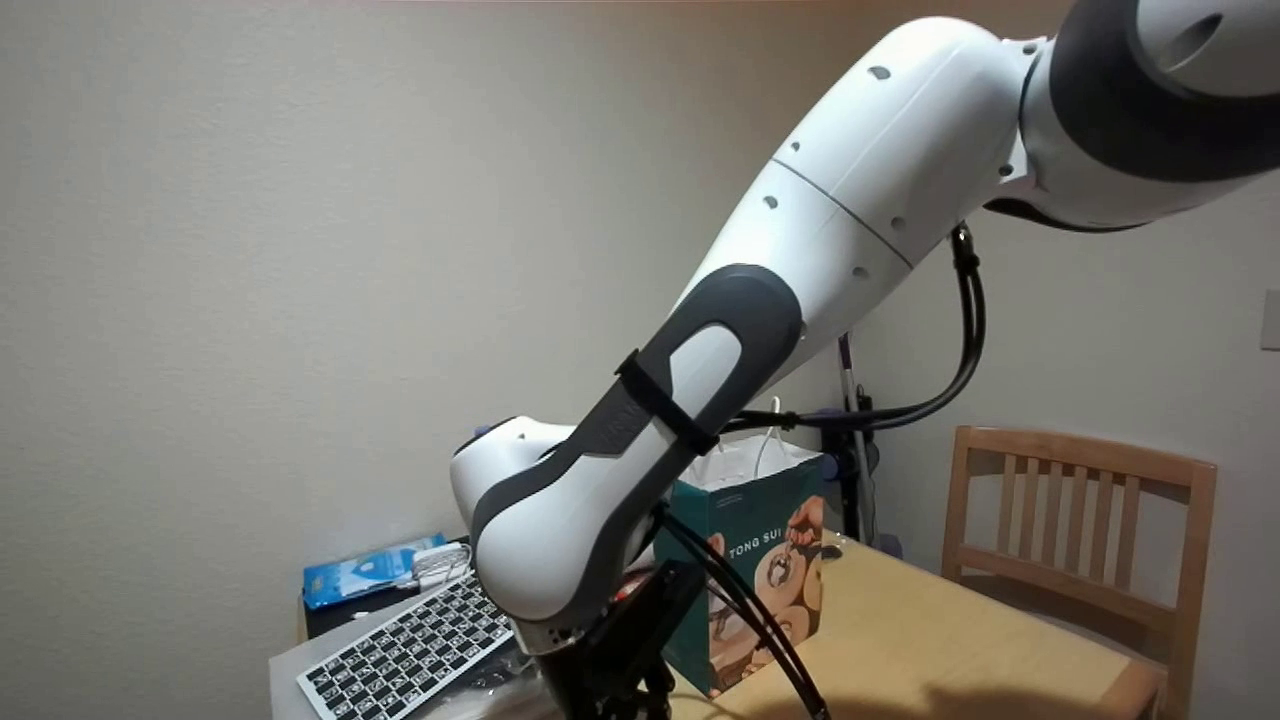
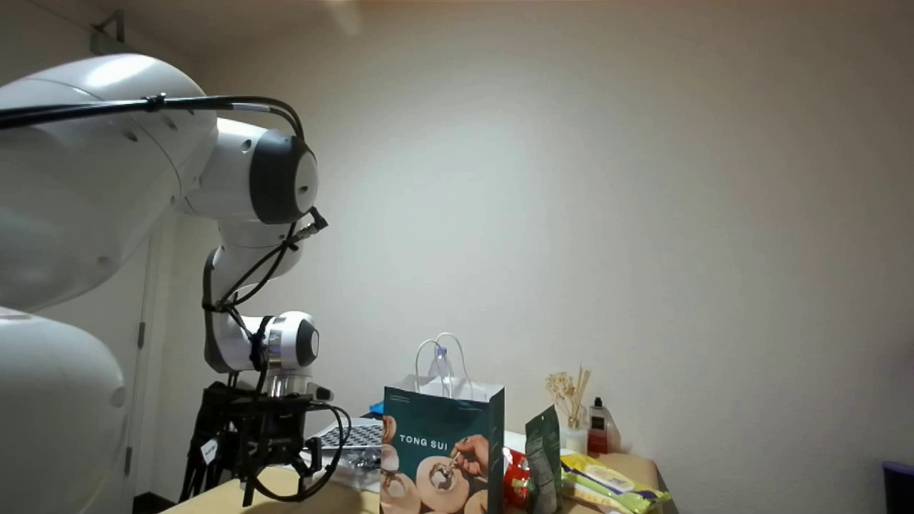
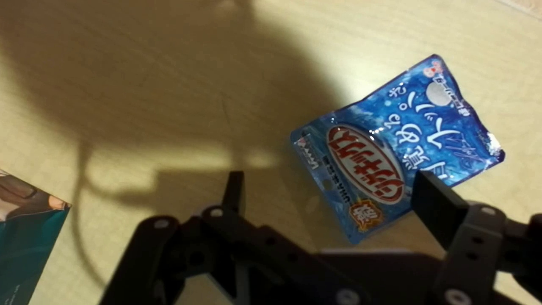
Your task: Put the blue packet in the green bag
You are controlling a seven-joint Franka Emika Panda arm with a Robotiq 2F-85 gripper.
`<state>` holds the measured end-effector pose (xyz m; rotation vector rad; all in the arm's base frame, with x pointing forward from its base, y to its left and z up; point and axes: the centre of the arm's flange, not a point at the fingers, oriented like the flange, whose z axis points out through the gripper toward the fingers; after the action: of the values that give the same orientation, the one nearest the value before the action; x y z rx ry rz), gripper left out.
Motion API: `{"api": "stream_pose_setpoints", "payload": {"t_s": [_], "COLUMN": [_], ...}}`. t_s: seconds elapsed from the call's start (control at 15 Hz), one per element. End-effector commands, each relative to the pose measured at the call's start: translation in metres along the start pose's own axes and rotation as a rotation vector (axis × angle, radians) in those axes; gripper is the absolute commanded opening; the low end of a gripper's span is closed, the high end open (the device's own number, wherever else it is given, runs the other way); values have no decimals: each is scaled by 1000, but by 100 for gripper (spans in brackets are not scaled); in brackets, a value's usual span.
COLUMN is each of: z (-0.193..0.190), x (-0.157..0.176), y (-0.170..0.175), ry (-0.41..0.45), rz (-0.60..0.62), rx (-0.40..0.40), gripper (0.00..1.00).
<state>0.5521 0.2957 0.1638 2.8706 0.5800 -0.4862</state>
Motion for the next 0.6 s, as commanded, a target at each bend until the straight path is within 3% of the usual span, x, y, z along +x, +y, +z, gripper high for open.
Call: {"api": "stream_pose_setpoints", "payload": {"t_s": [0.0,0.2,0.27,0.33,0.53], "z": [19,35,40,43,50], "x": [15,20,21,23,27], "y": [8,7,7,6,7], "ry": [-26,-45,-53,-61,-77], "rz": [-66,-92,-96,-94,-80], "rx": [12,14,16,15,11], "gripper": [100,100,94,73,63]}}
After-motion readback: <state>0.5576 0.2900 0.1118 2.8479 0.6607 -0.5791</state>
